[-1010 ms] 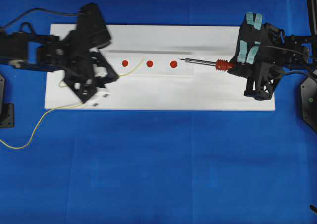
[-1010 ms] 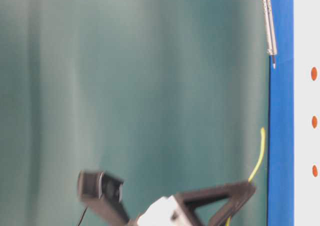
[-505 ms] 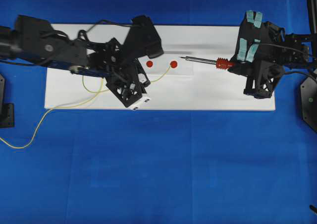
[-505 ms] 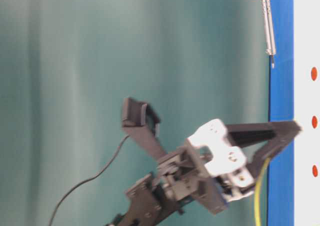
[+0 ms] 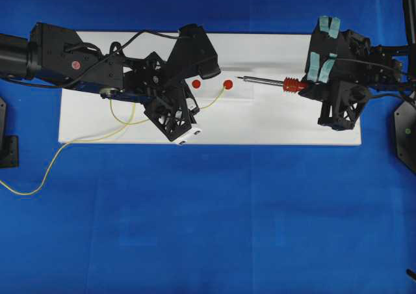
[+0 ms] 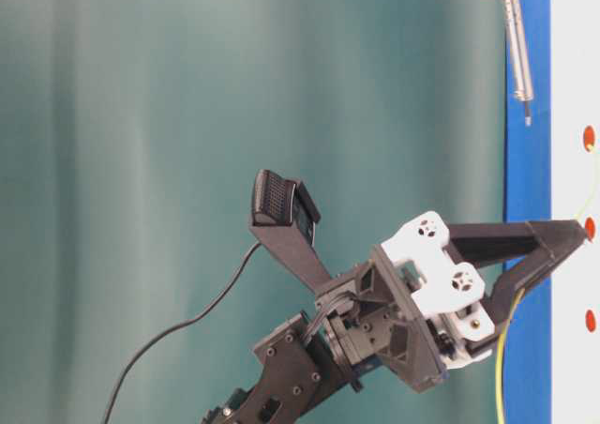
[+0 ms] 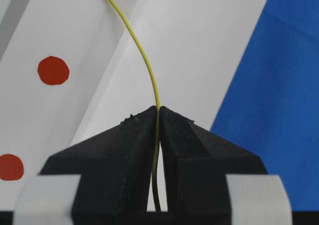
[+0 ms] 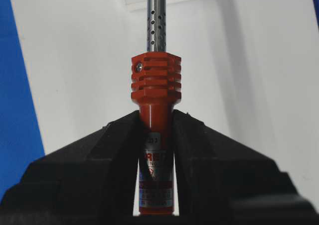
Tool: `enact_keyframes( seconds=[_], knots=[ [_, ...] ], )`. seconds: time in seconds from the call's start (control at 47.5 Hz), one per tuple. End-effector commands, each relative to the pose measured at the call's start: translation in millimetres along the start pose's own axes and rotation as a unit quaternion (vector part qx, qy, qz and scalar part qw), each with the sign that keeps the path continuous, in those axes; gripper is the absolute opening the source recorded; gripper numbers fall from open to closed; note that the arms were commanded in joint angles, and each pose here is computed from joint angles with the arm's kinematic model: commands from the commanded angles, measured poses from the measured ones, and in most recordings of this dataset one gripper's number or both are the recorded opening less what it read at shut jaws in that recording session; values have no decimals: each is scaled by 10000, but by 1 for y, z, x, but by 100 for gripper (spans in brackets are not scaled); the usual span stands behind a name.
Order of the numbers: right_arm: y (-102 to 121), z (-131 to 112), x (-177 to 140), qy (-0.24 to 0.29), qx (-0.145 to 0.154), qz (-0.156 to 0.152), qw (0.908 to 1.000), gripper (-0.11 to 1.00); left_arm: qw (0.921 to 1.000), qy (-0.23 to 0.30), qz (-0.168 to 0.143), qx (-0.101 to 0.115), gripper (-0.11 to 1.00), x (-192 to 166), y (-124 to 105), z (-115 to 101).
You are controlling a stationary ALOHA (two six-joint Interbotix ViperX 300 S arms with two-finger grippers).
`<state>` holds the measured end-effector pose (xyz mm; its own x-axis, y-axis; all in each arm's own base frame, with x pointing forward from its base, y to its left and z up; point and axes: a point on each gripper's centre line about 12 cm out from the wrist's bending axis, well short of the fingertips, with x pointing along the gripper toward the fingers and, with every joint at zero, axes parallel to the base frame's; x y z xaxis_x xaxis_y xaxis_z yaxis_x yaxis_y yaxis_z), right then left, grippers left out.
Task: Touch the tip of the soldering iron to the tip of the solder at the mark.
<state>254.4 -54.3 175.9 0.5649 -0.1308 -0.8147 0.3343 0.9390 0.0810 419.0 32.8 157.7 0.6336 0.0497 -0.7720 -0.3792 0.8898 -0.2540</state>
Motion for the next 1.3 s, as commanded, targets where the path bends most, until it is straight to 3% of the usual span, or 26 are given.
enact_keyframes(
  seconds=[0.0, 0.568, 1.284],
  knots=[
    [0, 6, -1, -85, 14, 3, 10000, 7, 9997, -217, -78, 11, 2, -8, -4, 13],
    [2, 14, 28, 211, 1, -41, 9998, 6, 9998, -188, -49, 8, 2, -7, -2, 14],
    [3, 16, 32, 280, -6, -49, 9996, 7, 9998, -179, -50, 30, 2, -7, -3, 13]
  ],
)
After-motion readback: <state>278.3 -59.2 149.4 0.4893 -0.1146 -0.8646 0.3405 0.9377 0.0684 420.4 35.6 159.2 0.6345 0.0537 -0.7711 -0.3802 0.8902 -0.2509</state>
